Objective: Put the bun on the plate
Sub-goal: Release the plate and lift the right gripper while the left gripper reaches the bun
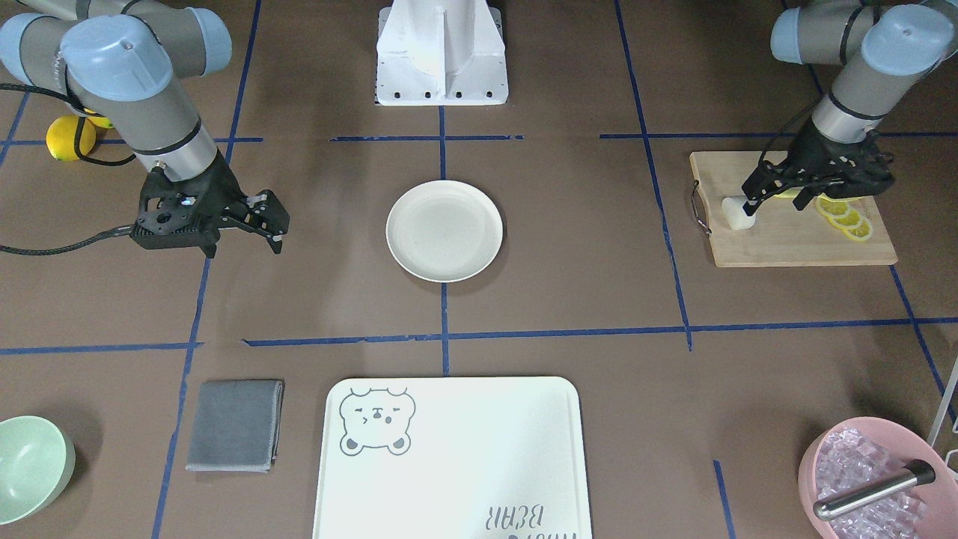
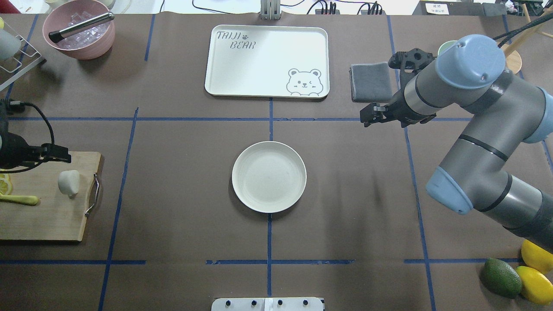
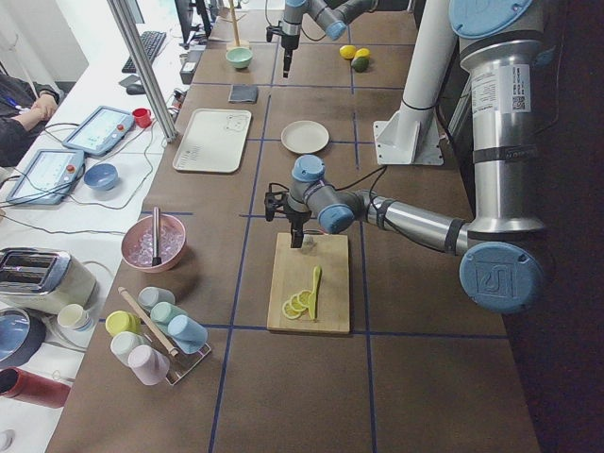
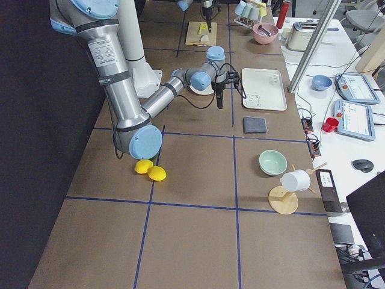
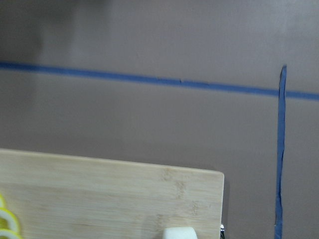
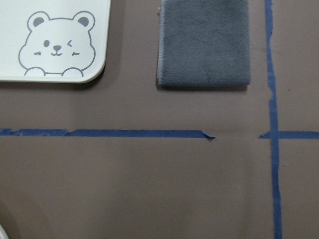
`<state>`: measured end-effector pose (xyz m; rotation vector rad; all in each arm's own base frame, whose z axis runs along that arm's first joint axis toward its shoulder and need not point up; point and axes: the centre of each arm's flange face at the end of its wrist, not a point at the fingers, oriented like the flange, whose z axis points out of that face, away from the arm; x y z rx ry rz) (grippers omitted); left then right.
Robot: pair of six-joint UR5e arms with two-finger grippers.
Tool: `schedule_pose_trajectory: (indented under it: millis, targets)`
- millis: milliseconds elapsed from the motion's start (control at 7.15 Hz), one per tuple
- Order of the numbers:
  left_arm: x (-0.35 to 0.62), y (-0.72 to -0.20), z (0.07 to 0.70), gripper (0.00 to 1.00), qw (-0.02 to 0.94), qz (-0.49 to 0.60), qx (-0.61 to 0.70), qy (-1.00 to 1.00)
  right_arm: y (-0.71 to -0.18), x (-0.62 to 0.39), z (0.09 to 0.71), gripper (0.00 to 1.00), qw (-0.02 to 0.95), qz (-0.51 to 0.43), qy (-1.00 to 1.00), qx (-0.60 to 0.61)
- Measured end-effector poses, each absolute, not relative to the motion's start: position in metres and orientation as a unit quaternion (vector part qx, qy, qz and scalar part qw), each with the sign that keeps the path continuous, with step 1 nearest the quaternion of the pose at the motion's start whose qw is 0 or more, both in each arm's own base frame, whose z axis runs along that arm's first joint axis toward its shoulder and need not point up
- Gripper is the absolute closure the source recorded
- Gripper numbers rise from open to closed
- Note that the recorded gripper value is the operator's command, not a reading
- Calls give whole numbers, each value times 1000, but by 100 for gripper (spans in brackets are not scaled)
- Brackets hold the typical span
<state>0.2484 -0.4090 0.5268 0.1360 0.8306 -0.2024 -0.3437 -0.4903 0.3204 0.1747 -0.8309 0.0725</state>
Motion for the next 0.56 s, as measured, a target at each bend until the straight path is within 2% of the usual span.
schedule_pose_trajectory:
  millis: [559]
  targets:
    - [287, -387, 553, 1, 904, -103, 78, 407, -491, -296, 343, 0, 911, 37, -403, 82]
